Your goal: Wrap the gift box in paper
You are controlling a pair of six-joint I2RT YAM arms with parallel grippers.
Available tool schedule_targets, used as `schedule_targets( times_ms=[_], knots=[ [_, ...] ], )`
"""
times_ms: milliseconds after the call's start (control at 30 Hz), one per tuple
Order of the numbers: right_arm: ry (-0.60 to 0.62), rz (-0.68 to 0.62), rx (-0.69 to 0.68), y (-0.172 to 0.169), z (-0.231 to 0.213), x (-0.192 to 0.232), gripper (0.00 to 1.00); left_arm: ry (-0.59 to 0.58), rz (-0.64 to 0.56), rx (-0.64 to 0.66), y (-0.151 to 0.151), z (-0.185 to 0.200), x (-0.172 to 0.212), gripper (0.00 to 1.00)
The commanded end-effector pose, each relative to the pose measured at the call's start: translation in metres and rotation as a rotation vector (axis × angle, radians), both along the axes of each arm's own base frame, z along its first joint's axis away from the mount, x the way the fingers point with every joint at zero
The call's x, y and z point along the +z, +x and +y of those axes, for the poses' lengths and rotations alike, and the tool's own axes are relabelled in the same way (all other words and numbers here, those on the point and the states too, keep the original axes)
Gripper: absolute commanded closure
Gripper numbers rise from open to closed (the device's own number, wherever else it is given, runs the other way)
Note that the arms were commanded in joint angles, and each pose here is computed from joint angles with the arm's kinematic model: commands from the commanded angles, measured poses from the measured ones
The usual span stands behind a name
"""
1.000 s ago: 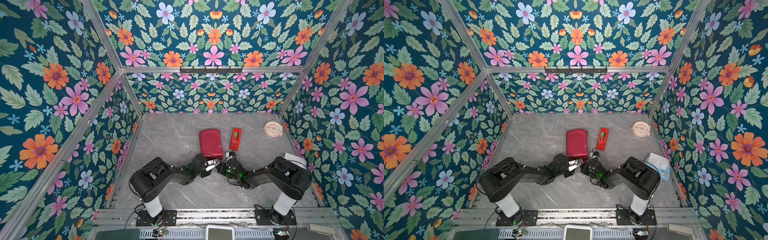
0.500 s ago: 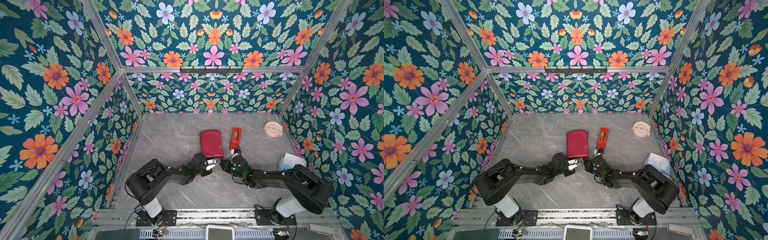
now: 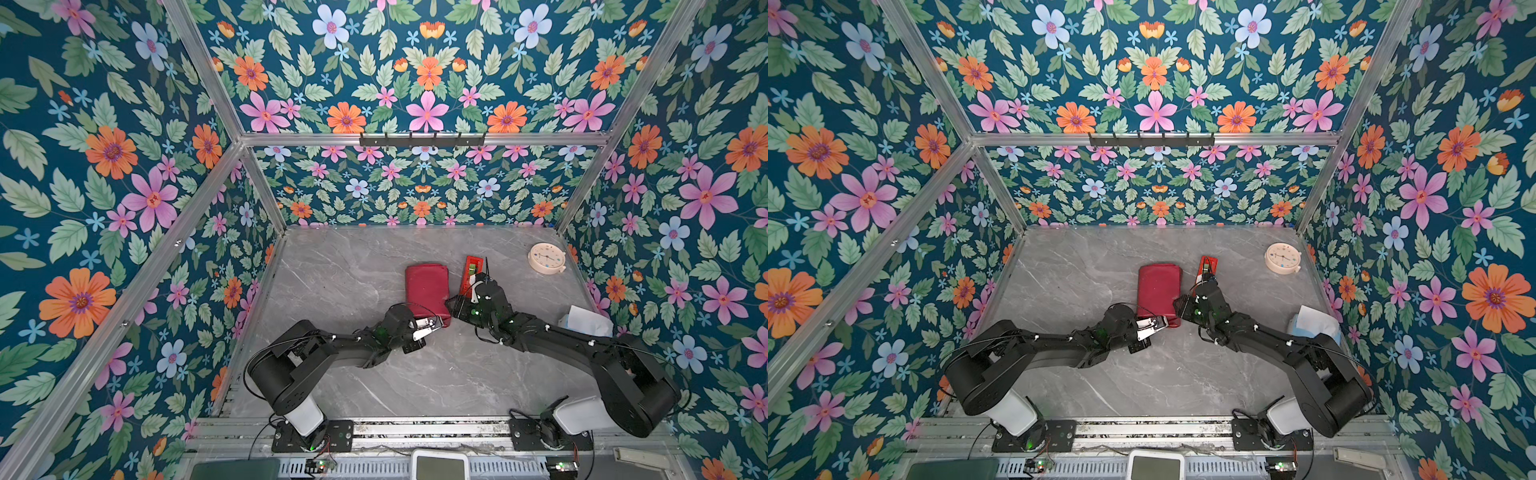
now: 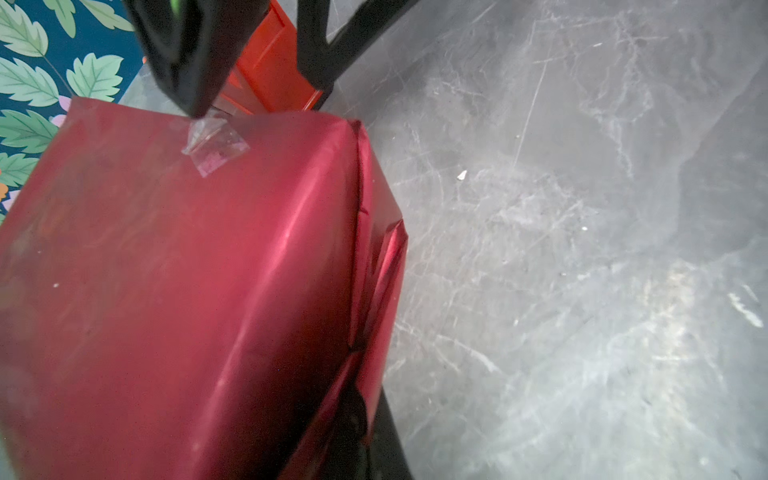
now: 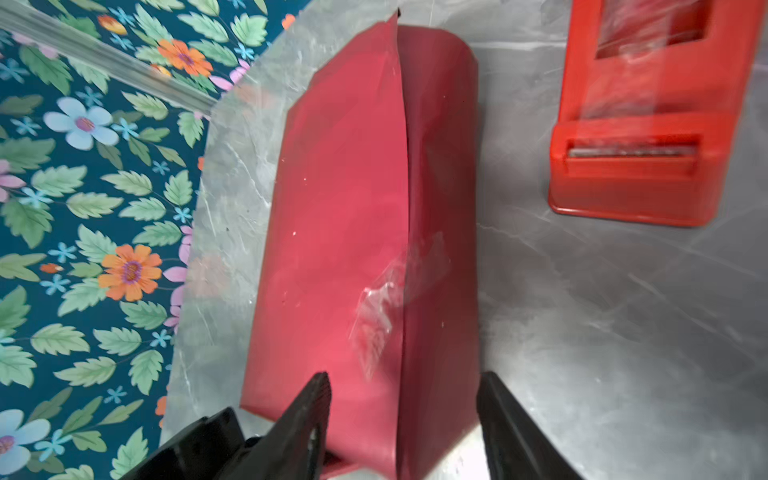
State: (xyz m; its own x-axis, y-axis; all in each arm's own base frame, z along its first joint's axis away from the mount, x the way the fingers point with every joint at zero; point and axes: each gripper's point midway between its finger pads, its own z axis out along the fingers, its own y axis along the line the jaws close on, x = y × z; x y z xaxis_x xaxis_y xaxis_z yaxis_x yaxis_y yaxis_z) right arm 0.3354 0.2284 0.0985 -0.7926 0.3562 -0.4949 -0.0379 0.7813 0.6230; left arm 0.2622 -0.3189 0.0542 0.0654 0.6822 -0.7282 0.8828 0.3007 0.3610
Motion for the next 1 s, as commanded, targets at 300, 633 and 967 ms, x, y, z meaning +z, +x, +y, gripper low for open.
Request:
schedule_targets(
  times_ms=[300, 633, 967],
  knots=[
    [-0.082, 0.061, 0.175, -0.015, 0.011, -0.027, 0.48, -0.032, 0.041, -0.039, -0.005, -0.015, 0.015, 1.00],
    [-0.154, 0.051, 0.261, -0.026, 0.007, -0.035, 0.52, -0.070, 0.037, -0.011, 0.003, -0.023, 0.029, 1.00],
    [-0.108, 0.039, 0.383, -0.032, 0.025, -0.028, 0.53, -0.090, 0.101, 0.088, 0.004, -0.012, 0.024, 1.00]
  ],
)
